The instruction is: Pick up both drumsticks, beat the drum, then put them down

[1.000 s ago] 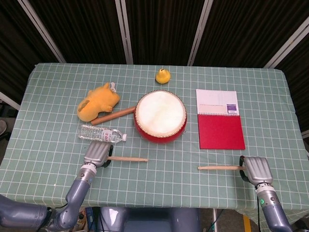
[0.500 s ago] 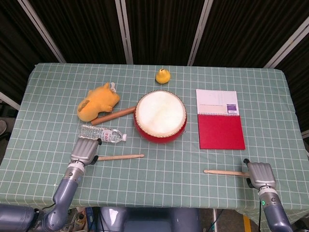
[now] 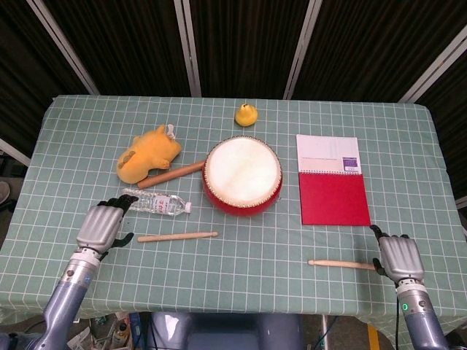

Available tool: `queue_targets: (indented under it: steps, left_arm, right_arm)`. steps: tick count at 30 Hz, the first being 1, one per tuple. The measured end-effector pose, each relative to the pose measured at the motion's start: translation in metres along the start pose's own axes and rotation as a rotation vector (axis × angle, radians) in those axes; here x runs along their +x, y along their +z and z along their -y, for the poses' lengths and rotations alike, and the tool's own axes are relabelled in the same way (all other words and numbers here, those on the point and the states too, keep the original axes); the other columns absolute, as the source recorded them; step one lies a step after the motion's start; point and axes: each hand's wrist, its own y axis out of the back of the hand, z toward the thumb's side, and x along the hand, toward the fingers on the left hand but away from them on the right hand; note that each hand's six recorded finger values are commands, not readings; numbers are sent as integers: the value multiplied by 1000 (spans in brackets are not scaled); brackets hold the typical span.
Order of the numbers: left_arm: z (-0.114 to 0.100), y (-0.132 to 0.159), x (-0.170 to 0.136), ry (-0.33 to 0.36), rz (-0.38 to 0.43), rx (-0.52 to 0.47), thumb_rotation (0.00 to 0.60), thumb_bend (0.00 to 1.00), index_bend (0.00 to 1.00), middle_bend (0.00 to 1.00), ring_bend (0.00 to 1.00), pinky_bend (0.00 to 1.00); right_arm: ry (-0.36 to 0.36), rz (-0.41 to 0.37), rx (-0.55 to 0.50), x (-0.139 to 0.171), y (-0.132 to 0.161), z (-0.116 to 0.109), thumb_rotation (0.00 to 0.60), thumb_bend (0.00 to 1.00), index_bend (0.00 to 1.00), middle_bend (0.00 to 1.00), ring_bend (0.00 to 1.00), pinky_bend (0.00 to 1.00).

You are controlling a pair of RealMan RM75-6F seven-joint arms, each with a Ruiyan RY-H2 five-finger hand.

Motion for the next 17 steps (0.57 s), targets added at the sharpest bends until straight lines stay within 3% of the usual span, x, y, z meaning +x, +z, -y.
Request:
queue_targets:
  steps: [1,3,7,13,17]
  left_arm:
    - [-2,-6,-6,19,4,-4,600,129,117,37,109,123]
    - [-6,-22,-21,65,3,-10,600,99,58,1,40,38]
    - [-6,-64,-54,136,-35,-16,600,52,0,0,0,0]
    - [-8,-101,-91,215,-57,51,600,35,0,0,0,0]
    - [-4,-111,-106,224,-76,82,600,36,0,0,0,0]
  right_arm:
    - [-33,-11,-25,2,0,-6,600,338,20,69,63,143]
    - [-113,-41,-82,8,-3,-21,600,309,0,6,5,80]
    - [-240,-77,-139,25,-18,-39,600,263,0,0,0,1]
    - [-291,-61,-118,43,-45,-36,600,254,0,0,0,0]
    - [-349,-65,-100,52,-54,-38,600,253,0,0,0,0]
